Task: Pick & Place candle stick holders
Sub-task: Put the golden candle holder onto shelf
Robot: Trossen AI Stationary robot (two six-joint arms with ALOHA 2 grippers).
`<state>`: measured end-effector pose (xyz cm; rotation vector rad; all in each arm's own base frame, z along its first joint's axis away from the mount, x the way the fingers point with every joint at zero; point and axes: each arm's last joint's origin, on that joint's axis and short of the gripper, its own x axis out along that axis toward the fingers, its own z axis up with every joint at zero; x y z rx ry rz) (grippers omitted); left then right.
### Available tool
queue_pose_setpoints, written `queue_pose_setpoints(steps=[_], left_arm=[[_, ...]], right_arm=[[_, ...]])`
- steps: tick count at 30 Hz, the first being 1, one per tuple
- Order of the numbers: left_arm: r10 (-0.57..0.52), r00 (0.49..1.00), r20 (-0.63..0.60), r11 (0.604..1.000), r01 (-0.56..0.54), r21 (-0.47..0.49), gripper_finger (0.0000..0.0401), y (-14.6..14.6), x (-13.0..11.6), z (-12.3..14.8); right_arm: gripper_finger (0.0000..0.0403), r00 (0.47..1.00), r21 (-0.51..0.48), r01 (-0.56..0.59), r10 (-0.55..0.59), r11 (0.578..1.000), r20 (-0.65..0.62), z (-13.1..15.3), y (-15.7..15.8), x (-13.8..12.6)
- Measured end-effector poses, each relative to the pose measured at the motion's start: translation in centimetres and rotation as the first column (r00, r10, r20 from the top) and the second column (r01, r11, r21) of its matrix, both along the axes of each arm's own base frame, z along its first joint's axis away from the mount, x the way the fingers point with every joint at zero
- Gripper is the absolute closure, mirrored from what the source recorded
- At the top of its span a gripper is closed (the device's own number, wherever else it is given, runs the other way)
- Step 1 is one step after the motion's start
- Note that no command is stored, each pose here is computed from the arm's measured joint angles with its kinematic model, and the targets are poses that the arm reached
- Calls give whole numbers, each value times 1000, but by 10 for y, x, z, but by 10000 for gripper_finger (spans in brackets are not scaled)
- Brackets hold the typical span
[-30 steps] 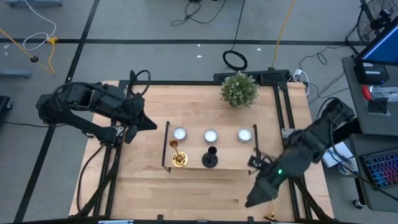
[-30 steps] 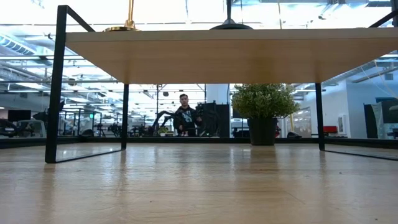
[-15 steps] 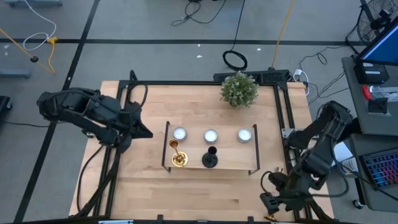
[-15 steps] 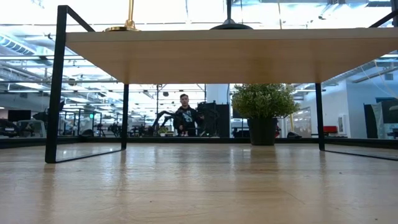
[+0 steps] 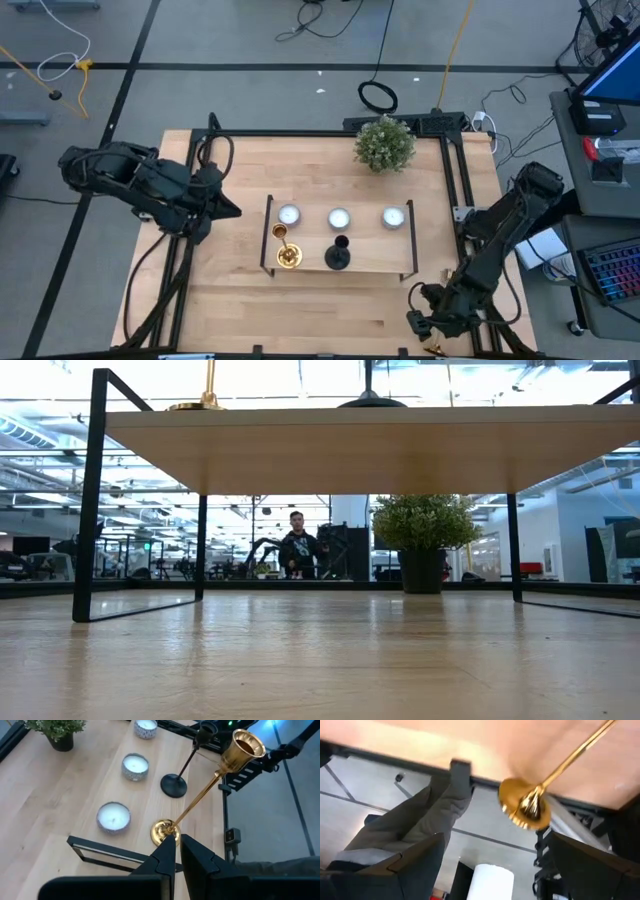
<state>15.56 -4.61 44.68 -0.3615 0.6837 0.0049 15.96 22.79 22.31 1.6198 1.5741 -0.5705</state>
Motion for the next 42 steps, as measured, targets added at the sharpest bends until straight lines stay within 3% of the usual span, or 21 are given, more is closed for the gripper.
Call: queue_pose_setpoints(steps=[10,23,29,42], left_arm=[[14,1000,15,1000,-14,-22,371,2,-6,3],[35,999,3,998,-35,-48,371,2,-7,2],[46,999,-4,997,-46,-61,371,2,-7,2],[37,999,-9,996,-37,-79,371,2,-7,2]], right_arm=[[51,987,-23,-86,82,996,-136,-27,-5,-22],[53,993,-161,-60,43,985,-109,-54,-20,-32],[85,997,-230,-38,22,972,-71,-64,-27,-34],[165,997,-250,-57,41,967,-69,-70,-29,-36]])
